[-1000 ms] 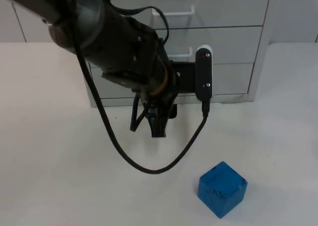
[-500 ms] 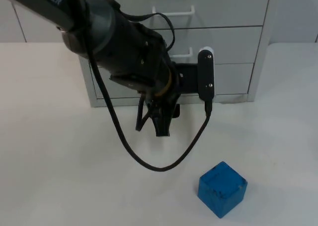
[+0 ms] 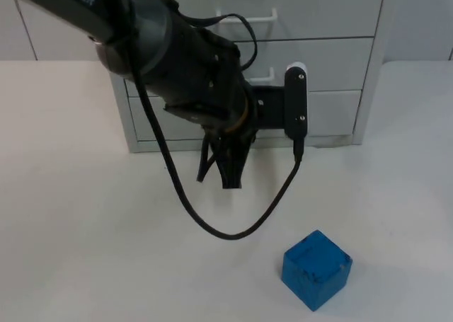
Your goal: Open the drawer with the left hand, place the block into the drawer with the right hand, then close the drawer with the left hand.
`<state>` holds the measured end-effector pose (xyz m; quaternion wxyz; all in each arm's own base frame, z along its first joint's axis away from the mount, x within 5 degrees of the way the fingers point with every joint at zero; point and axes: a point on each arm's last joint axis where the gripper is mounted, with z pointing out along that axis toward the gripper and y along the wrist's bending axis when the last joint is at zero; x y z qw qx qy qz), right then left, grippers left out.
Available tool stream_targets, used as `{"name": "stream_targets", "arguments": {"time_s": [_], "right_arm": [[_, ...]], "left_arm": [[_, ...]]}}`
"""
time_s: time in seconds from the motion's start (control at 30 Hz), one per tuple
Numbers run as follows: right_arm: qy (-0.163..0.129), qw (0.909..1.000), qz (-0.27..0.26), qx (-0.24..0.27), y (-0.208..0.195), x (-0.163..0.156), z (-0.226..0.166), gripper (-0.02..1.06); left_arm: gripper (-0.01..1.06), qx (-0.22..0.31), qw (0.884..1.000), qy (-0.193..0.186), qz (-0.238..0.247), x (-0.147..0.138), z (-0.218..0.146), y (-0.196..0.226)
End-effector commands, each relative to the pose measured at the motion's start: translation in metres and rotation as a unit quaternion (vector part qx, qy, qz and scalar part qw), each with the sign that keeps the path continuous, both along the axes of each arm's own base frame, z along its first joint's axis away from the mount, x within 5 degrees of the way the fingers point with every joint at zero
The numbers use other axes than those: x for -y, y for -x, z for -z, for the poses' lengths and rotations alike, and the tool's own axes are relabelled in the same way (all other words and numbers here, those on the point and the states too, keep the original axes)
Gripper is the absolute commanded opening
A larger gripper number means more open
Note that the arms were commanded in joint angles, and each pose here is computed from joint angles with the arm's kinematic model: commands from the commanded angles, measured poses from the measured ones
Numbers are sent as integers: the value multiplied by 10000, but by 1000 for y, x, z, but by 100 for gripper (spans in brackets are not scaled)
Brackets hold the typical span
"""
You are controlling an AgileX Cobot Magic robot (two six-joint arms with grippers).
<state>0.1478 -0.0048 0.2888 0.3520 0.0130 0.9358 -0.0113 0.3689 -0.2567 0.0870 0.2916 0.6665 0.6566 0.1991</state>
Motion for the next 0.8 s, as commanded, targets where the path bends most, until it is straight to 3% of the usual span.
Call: {"name": "stream_targets", "arguments": {"time_s": [0.0, 0.3, 0.53, 0.77], "right_arm": [[14, 10000, -4, 66, 0, 0, -1, 105], [-19, 10000, 0, 76, -1, 0, -2, 105], [-20, 10000, 0, 52, 0, 0, -1, 105], [-35, 10000, 2, 51, 0, 0, -1, 105]], "left_arm": [[0, -350, 9986, 4, -390, -1, 9, 17], [0, -1316, 9912, 131, -104, 14, -12, 65], [0, -1988, 9797, -245, -42, 11, -9, 79], [0, -2088, 9766, -472, 219, 14, -8, 85]]}}
